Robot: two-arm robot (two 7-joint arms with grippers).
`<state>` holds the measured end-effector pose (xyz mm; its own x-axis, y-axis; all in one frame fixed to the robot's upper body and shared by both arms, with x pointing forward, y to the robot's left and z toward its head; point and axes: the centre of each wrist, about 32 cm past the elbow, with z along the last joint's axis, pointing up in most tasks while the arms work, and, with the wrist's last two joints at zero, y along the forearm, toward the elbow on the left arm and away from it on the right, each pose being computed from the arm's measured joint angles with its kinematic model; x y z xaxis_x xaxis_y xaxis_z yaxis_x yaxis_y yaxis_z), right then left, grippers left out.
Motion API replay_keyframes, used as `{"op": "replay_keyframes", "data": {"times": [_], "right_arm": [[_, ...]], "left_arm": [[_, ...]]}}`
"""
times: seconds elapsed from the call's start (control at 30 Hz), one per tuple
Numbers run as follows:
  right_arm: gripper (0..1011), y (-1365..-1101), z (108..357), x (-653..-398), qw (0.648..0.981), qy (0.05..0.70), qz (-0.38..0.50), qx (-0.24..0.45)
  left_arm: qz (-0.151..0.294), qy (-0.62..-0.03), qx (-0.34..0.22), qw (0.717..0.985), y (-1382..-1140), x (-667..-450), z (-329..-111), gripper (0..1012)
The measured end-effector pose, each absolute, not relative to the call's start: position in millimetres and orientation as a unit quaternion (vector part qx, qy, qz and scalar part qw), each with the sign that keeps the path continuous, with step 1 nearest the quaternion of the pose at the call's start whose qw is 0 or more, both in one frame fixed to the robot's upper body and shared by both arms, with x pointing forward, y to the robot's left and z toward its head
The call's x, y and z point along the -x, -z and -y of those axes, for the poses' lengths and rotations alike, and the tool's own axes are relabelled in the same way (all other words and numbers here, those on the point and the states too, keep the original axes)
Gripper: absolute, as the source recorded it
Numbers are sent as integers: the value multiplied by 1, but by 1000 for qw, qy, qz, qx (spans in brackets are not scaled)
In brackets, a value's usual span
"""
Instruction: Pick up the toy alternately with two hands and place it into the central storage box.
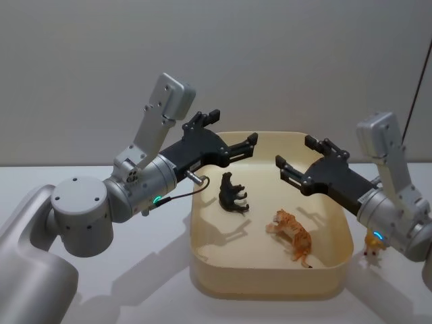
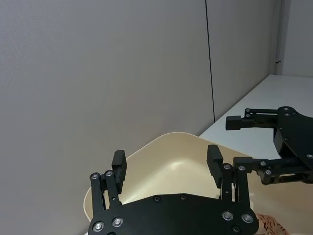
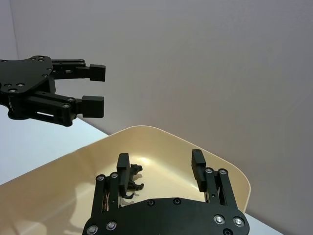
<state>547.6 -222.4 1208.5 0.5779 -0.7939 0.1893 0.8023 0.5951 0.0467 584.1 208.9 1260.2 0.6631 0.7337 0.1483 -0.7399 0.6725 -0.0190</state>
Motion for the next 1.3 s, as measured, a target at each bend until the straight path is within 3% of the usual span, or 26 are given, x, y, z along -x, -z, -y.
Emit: {"op": "replay_keyframes", "data": {"times": [0.07, 0.3, 0.8, 1.3], "right_arm": [[813, -1209, 222, -548, 888, 449, 96, 23], [995, -1214, 234, -544, 882, 460, 103, 9], [1001, -1230, 285, -509, 864, 495, 88, -11], [1001, -1224, 326, -459, 862, 504, 55, 30]], "left_arm": [[72, -404, -21, 912, -1260, -584, -209, 1002], [72, -404, -21, 912, -1260, -584, -209, 1002], [72, -404, -21, 912, -1260, -584, -209, 1002], [72, -404, -21, 912, -1260, -584, -209, 1002]]}}
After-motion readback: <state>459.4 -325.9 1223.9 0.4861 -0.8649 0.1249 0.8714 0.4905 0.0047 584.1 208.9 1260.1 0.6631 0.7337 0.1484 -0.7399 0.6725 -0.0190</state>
